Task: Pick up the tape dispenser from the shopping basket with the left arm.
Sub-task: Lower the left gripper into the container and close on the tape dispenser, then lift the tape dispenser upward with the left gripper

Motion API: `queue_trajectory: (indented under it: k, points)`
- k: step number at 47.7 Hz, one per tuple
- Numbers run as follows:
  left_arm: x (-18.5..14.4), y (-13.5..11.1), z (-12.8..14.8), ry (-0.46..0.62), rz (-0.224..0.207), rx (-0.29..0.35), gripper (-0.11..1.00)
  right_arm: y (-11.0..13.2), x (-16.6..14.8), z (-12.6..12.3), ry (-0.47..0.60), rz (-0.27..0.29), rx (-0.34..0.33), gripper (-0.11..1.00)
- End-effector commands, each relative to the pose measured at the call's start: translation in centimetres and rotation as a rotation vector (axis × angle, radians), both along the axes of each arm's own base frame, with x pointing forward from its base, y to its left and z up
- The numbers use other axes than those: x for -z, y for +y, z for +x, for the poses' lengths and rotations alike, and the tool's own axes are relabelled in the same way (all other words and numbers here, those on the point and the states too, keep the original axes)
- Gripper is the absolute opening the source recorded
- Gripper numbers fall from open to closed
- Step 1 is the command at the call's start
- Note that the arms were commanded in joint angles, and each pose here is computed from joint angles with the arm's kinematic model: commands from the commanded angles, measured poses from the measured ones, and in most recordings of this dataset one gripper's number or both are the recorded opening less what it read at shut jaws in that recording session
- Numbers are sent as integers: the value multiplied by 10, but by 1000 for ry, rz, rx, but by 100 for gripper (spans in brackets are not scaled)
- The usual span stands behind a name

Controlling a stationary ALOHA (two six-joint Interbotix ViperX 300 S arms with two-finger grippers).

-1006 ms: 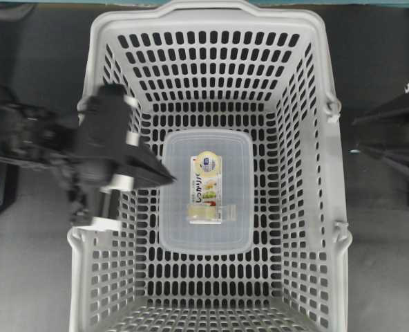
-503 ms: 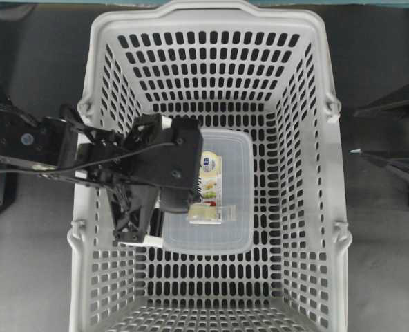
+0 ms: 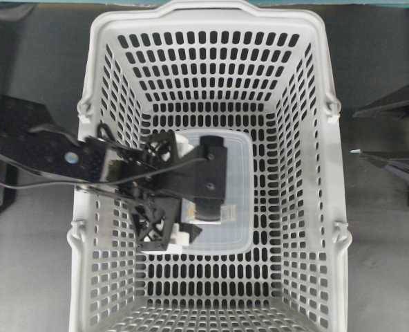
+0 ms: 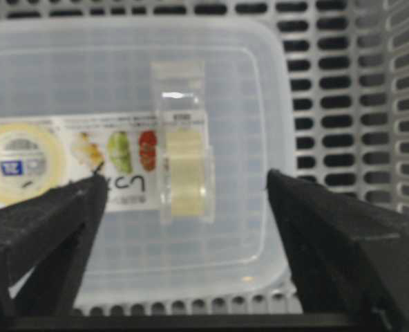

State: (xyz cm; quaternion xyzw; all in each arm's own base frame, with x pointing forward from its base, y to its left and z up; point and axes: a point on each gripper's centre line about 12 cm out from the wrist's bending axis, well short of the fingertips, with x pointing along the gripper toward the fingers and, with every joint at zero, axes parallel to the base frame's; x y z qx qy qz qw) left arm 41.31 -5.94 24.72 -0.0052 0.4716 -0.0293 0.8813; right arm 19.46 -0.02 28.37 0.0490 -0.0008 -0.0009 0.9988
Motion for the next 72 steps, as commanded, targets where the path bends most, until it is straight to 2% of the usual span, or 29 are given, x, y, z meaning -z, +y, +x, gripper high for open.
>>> queue_trajectory:
  k: [1, 10, 16, 19, 26, 27, 37, 47, 53, 72]
  points:
    - [3, -3, 6, 1, 2, 6, 91, 0, -2, 1, -6, 1, -1, 69]
    - [27, -4, 12, 60, 11, 4, 89, 0, -2, 1, -5, 1, -1, 69]
    - [31, -5, 14, 62, 12, 6, 85, 0, -1, 1, -2, 0, -1, 69]
    - [30, -4, 12, 68, 16, 11, 75, 0, 0, 1, 0, 1, -1, 69]
    - [12, -5, 12, 29, 12, 15, 31, 0, 1, 1, 3, 0, -1, 69]
    - [7, -5, 13, 17, 11, 16, 28, 0, 1, 1, 3, 1, -1, 69]
    - [-76, -3, 10, -94, -2, 8, 29, 0, 2, 0, 3, 1, -1, 69]
    - [-146, 2, -5, -88, -1, -5, 28, 0, 2, 0, 3, 1, -1, 69]
    - [-160, 4, -8, -74, -1, -11, 28, 0, 3, 0, 6, 1, -1, 69]
    - [-154, 8, -6, -50, 2, -24, 28, 0, 3, 0, 6, 1, -1, 69]
